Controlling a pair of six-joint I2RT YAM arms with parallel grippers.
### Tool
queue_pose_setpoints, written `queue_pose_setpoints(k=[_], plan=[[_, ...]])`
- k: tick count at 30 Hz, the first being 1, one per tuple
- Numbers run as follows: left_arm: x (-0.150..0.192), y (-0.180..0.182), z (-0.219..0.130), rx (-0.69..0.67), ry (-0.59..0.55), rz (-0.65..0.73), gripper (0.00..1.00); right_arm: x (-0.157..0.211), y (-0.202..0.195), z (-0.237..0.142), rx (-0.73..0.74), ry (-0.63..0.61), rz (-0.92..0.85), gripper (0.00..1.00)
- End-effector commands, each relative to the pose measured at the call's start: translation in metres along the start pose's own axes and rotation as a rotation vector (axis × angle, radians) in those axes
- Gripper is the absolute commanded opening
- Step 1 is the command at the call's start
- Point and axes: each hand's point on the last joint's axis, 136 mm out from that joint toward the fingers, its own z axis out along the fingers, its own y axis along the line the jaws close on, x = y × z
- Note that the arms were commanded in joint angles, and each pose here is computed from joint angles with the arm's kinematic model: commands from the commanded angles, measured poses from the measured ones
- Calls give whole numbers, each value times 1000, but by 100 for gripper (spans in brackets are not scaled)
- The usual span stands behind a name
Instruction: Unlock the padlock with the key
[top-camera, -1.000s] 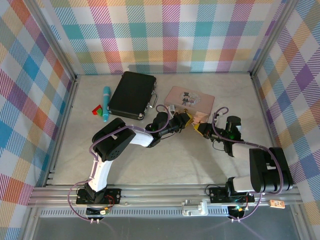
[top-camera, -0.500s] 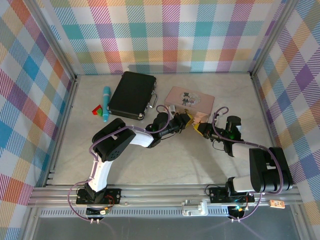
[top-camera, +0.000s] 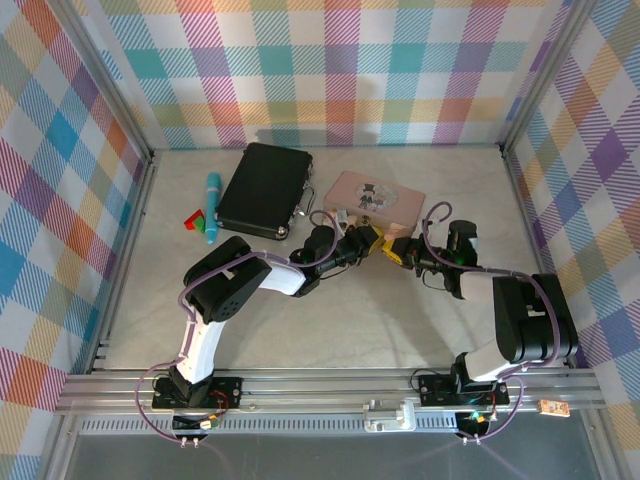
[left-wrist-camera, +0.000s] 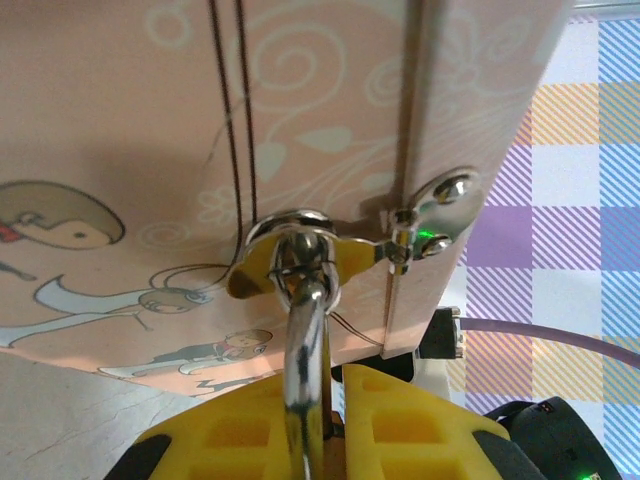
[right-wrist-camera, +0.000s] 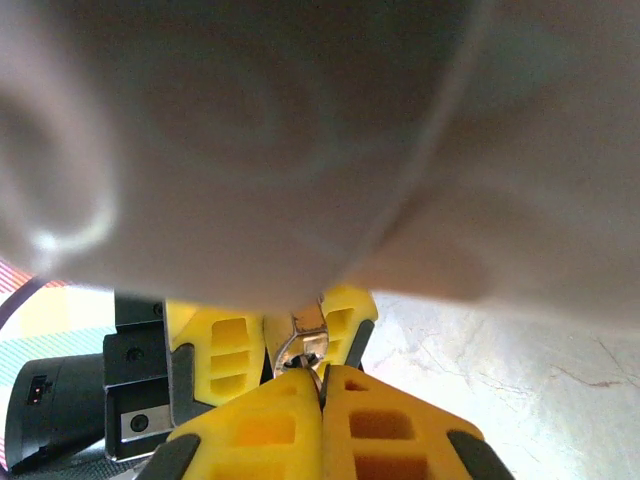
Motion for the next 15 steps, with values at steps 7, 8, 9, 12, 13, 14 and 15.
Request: queue_pose_setpoints(k=[7, 8, 9, 12, 13, 14, 15], plan=[[64, -101, -15, 298, 224, 33, 0, -26, 4, 1, 148, -258, -82, 0], [65, -101, -16, 299, 221, 25, 0, -26, 2, 0, 171, -285, -88, 0], [64, -100, -16, 298, 214, 18, 0, -25, 3, 0, 178, -305, -91, 0], [60, -94, -18, 292, 184, 3, 0, -28, 4, 0, 198, -372, -81, 0], [60, -96, -18, 299, 183, 3, 0, -28, 5, 0, 200, -386, -79, 0], [60, -98, -17, 304, 184, 2, 0, -30, 8, 2, 198, -398, -80, 0], [61, -100, -16, 310, 192, 3, 0, -31, 12, 4, 192, -401, -89, 0]])
